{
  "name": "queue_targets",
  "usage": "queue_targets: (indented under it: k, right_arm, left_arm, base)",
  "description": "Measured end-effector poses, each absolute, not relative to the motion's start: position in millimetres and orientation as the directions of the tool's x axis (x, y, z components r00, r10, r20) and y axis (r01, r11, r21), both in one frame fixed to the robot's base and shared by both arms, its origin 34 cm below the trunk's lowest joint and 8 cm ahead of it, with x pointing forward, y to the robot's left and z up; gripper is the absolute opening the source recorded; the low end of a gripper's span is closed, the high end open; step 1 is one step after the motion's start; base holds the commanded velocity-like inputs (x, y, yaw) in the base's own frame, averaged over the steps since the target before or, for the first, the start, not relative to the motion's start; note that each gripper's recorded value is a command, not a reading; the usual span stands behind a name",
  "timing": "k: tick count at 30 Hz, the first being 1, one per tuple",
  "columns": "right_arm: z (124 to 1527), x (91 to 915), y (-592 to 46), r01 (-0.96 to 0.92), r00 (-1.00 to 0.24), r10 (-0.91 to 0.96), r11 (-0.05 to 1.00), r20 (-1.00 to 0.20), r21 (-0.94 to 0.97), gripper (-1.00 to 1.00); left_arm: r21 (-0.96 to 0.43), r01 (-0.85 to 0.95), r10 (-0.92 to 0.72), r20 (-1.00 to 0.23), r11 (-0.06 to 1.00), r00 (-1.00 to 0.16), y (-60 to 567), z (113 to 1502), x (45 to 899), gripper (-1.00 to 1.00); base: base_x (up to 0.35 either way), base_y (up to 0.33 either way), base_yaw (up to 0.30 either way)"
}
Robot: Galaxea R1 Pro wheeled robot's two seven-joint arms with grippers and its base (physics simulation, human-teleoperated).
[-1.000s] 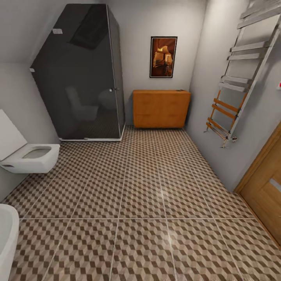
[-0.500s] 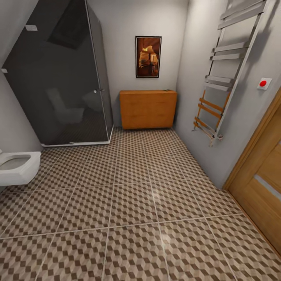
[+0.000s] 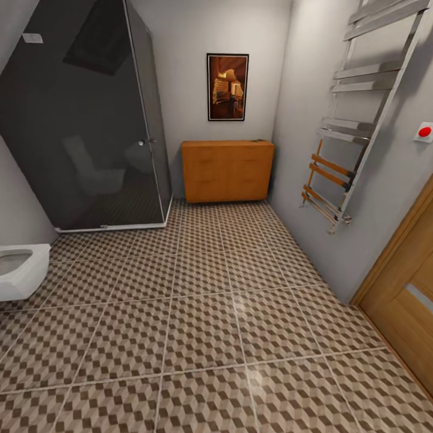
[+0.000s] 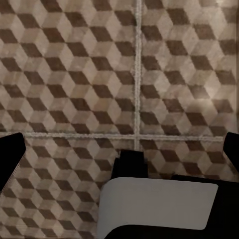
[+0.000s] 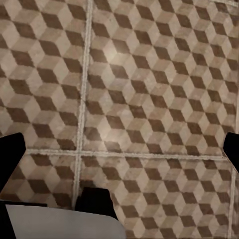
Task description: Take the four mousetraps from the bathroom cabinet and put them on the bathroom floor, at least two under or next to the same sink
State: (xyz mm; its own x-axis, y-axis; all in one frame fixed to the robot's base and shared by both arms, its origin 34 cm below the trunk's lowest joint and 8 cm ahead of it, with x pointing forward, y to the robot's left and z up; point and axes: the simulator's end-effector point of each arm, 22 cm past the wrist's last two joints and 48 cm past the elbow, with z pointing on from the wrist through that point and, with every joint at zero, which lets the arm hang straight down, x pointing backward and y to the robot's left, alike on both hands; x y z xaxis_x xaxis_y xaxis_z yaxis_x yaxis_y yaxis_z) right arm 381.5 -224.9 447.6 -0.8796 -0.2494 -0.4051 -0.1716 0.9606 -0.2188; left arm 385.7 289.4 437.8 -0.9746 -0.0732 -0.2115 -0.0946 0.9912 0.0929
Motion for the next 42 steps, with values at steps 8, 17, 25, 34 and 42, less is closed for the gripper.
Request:
queue_targets:
  k: [8, 17, 25, 34, 42]
  right_arm:
    - [447.6, 381.6, -224.8, -0.172, -0.879, -0.250, 0.960, -0.405, -0.219, 1.00]
    - [447.6, 381.5, -224.8, -0.172, -0.880, -0.250, 0.961, -0.405, -0.219, 1.00]
    - [447.6, 381.6, -224.8, -0.172, -0.879, -0.250, 0.960, -0.405, -0.219, 1.00]
    - [447.6, 381.5, -225.6, -0.171, -0.880, -0.249, 0.960, -0.405, -0.220, 1.00]
    - [447.6, 381.5, -226.8, -0.170, -0.880, -0.249, 0.960, -0.404, -0.221, 1.00]
  left_arm:
    - [0.093, -0.095, -0.073, -0.211, 0.991, -0.975, 289.3, 437.7, 385.6, 1.00]
    - [0.094, -0.095, -0.073, -0.211, 0.991, -0.975, 289.6, 437.7, 385.6, 1.00]
    - [0.093, -0.094, -0.073, -0.210, 0.991, -0.975, 289.3, 437.7, 385.3, 1.00]
    - [0.093, -0.094, -0.073, -0.210, 0.991, -0.975, 289.3, 437.7, 385.3, 1.00]
    - [0.093, -0.094, -0.073, -0.210, 0.991, -0.975, 289.4, 437.7, 385.4, 1.00]
  base:
    - [0.335, 0.000, 0.000]
    - [0.335, 0.000, 0.000]
    - [0.335, 0.000, 0.000]
    - [0.335, 0.000, 0.000]
    - [0.335, 0.000, 0.000]
